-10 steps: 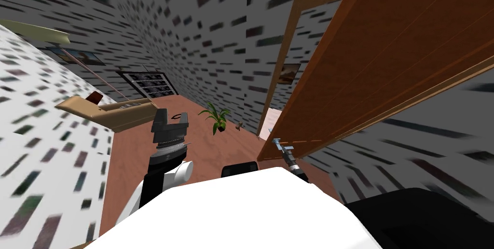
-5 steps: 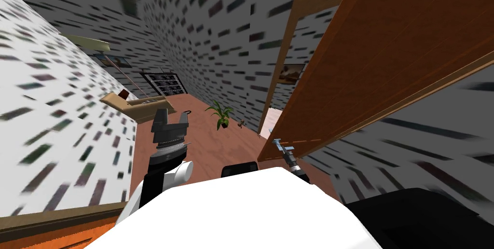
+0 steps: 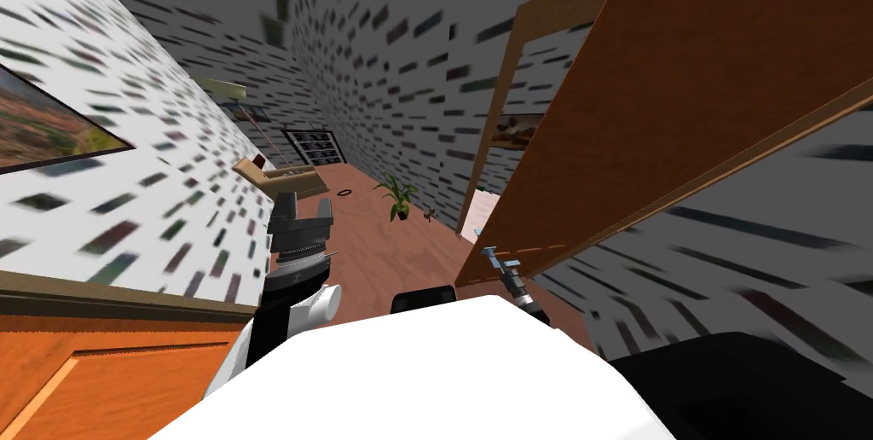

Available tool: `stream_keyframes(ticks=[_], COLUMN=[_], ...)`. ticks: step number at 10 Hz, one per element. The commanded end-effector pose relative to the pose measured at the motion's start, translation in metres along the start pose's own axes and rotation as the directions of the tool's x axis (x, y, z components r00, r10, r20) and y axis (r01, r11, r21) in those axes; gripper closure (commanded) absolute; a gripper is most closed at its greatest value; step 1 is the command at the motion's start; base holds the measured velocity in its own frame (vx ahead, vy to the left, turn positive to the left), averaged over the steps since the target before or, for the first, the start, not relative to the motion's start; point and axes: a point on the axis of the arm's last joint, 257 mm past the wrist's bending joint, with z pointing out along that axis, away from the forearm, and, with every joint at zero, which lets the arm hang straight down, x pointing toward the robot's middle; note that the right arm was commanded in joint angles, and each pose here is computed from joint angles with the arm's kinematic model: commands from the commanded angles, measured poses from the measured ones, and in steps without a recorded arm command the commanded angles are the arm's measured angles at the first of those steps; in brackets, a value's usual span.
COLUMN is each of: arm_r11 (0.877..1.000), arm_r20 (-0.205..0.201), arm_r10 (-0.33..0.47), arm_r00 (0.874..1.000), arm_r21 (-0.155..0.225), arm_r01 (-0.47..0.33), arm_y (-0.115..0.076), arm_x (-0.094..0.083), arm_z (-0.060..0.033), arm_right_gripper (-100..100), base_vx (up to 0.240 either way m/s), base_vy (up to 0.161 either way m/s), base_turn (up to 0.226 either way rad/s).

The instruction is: Pull the door open

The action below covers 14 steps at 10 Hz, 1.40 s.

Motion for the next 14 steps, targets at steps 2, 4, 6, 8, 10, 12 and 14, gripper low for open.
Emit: stream_keyframes(ticks=[2, 4, 6, 8, 10, 12, 14], arm_r11=[1.0, 1.0, 1.0, 1.0, 1.0, 1.0, 1.0], arm_r20=[-0.006, -0.01, -0.016, -0.022, -0.027, -0.032, -0.032], arm_r10=[0.001, 0.001, 0.001, 0.001, 0.001, 0.001, -0.001], arm_r00=[1.0, 1.0, 1.0, 1.0, 1.0, 0.999, 0.999], arm_r21=[0.003, 0.002, 0.001, -0.001, -0.002, -0.003, -0.002], arm_r01=[-0.001, -0.001, -0.001, -0.001, -0.001, -0.001, 0.001], arm_y=[-0.0011, -0.0009, -0.0006, -0.0002, 0.0002, 0.0006, 0.0008], arm_x=[0.0011, 0.001, 0.0009, 0.0008, 0.0007, 0.0006, -0.0001], arm_z=[-0.0008, -0.0007, -0.0004, -0.0002, 0.0, 0.0002, 0.0012], arm_right_gripper=[100, 100, 100, 100, 100, 100, 100], base_vx=[-0.113, -0.206, -0.18, -0.22, -0.209, -0.211, -0.146], base_vy=[-0.03, -0.05, -0.07, -0.067, -0.061, -0.044, -0.033], base_turn=[0.091, 0.145, 0.135, 0.152, 0.15, 0.123, 0.055])
